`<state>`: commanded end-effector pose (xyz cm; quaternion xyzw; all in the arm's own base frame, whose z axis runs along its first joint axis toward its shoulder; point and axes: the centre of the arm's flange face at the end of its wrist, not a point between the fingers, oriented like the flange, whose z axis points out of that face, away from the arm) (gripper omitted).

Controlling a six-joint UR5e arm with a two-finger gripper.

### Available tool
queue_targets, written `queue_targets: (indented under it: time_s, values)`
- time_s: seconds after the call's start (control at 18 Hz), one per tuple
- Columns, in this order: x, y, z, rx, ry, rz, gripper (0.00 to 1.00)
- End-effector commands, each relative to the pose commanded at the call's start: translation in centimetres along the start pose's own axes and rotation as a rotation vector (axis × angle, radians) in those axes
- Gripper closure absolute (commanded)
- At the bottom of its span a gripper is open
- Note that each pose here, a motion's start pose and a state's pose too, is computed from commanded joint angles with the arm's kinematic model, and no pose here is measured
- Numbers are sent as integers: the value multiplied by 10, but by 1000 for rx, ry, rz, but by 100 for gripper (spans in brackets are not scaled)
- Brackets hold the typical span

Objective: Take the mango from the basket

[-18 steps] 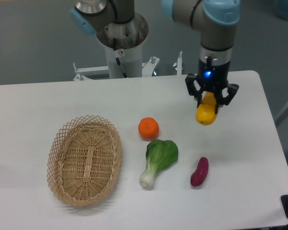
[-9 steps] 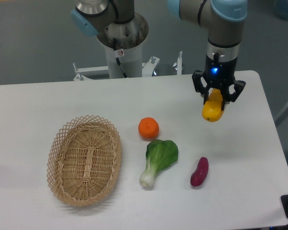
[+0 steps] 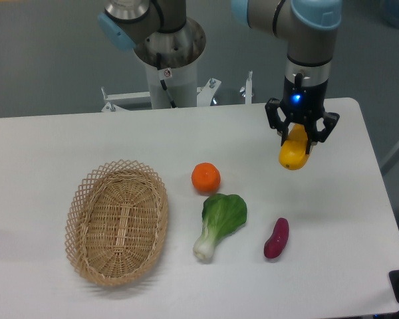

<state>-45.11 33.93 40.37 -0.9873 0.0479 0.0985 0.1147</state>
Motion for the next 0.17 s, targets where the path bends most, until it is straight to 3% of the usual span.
queue_targets:
  time_s: [0.17]
  values:
    - [0, 0, 0, 2, -1, 0, 58]
